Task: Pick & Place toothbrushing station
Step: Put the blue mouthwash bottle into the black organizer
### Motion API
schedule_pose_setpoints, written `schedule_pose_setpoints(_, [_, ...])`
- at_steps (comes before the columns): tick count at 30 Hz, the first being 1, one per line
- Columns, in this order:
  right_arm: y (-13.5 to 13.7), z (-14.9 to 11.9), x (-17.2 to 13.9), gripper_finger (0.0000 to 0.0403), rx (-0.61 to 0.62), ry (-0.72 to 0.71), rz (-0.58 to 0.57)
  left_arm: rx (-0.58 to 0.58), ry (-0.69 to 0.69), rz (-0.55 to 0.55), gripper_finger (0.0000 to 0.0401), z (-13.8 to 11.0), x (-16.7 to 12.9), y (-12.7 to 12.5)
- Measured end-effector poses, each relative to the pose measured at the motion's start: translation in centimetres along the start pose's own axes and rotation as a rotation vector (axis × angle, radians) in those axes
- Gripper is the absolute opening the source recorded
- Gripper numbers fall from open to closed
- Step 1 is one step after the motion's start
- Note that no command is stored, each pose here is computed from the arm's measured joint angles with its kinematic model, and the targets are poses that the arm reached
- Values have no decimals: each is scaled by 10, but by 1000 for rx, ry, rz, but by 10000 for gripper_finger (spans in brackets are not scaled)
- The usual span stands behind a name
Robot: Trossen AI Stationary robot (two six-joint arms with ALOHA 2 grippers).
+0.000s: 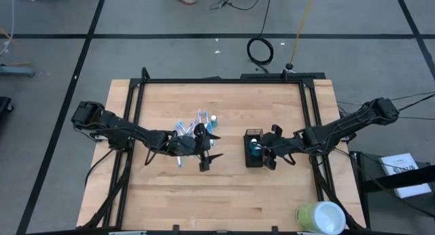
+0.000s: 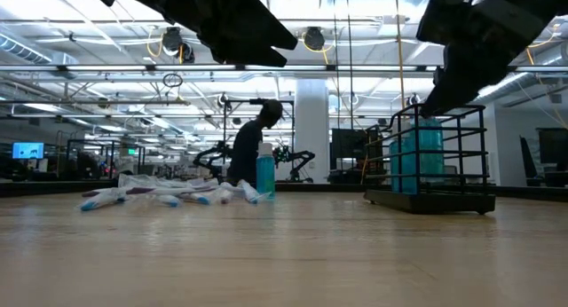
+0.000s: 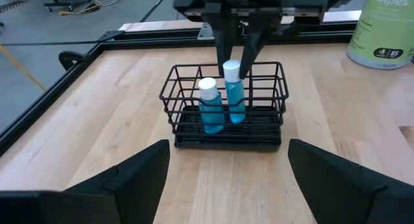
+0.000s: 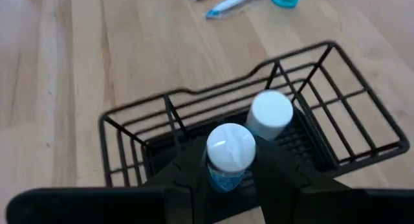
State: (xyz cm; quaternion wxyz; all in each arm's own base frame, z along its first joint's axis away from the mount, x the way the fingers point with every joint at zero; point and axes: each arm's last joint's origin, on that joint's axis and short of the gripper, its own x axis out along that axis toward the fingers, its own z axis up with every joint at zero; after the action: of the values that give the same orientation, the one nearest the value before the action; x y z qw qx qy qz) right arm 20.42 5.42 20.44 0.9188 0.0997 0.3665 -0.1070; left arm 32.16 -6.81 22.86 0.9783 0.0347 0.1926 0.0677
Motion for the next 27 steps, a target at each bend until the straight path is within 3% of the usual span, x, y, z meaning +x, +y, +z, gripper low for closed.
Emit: schedule_pose_setpoints(27, [1, -8, 14, 92, -16, 61, 14, -6, 0, 6, 324, 0, 1, 2])
